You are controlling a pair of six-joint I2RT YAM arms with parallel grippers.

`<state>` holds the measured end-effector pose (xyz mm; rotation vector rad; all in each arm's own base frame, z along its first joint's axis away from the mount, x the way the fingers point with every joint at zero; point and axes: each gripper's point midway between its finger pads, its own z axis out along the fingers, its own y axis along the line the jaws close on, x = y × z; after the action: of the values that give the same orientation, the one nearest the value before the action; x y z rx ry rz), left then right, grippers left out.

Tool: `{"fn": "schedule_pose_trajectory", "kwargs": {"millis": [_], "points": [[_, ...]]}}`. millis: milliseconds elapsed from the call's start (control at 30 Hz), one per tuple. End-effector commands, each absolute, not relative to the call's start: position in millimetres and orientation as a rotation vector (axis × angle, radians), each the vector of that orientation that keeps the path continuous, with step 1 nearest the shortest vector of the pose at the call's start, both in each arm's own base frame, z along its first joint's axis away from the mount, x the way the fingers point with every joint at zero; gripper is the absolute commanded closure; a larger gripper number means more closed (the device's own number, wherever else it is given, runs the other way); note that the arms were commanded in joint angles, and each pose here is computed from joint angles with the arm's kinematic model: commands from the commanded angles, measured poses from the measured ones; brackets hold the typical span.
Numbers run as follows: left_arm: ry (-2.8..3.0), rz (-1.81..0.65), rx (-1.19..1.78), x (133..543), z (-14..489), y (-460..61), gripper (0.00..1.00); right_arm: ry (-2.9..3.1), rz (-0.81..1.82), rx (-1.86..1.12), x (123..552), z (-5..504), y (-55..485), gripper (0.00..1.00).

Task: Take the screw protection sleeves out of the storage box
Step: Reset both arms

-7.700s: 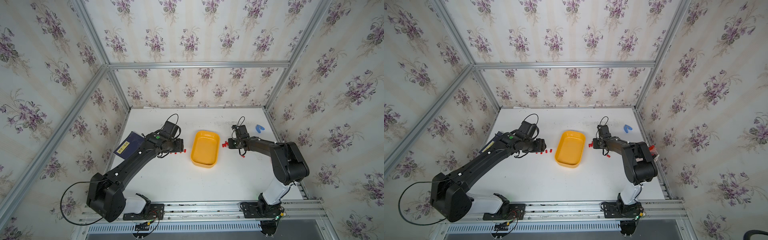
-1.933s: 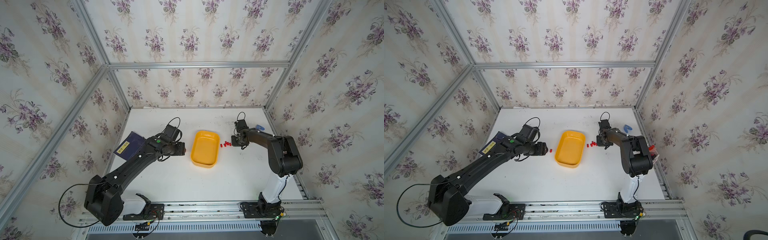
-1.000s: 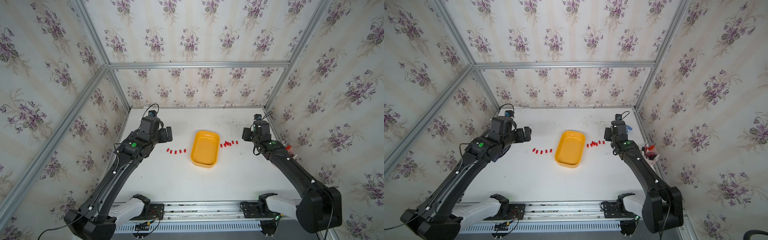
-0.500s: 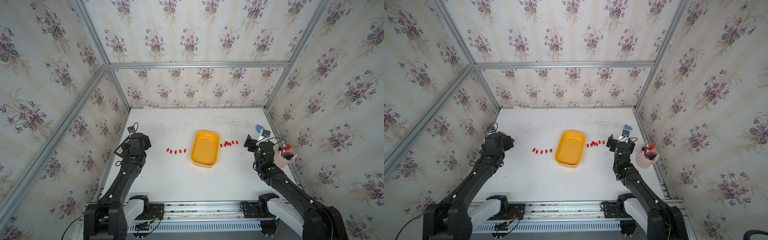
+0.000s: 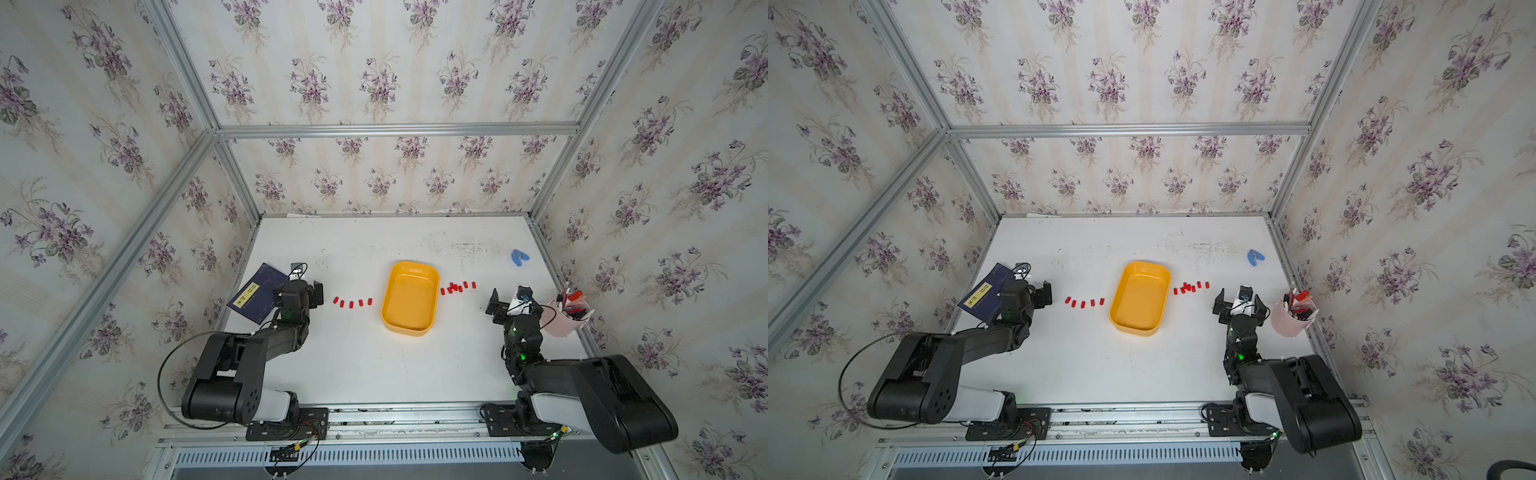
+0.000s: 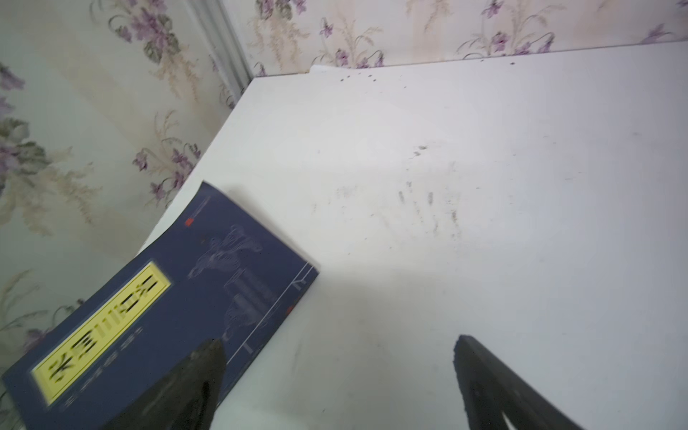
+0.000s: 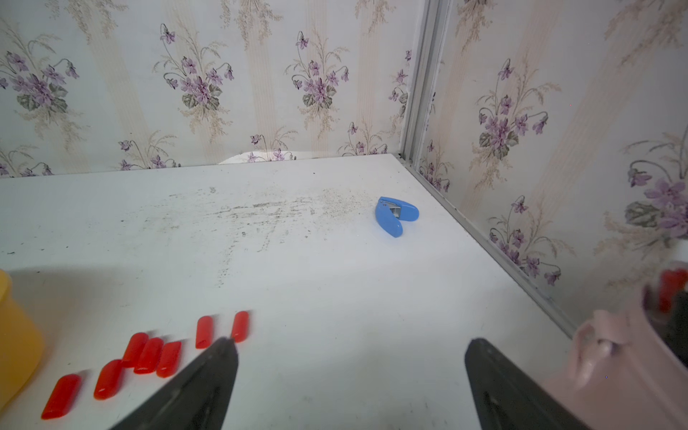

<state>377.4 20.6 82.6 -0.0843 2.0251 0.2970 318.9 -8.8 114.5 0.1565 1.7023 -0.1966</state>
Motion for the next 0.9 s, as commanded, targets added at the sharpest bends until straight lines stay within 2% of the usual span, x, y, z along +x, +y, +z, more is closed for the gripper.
{"fn": "schedule_pose_trajectory", "kwargs": {"millis": [0, 167, 200, 267, 867], "points": [[1.957, 0.328, -0.067, 388.1, 98.5, 21.8, 0.00, 1.537, -0.138, 0.110, 345.3, 146.3, 3.1, 0.00], [1.983, 0.301, -0.083, 391.3, 95.3, 26.6, 0.00, 1.641, -0.090, 0.210, 368.3, 133.5, -16.0, 0.00], [1.981, 0.300, -0.085, 391.7, 95.7, 27.2, 0.00, 1.693, -0.093, 0.209, 367.8, 121.4, -15.8, 0.00], [1.983, 0.298, -0.083, 391.6, 95.3, 26.6, 0.00, 1.634, -0.091, 0.210, 367.0, 133.3, -16.3, 0.00], [1.981, 0.297, -0.084, 391.3, 95.7, 27.0, 0.00, 1.655, -0.093, 0.212, 369.3, 129.4, -16.3, 0.00]]}}
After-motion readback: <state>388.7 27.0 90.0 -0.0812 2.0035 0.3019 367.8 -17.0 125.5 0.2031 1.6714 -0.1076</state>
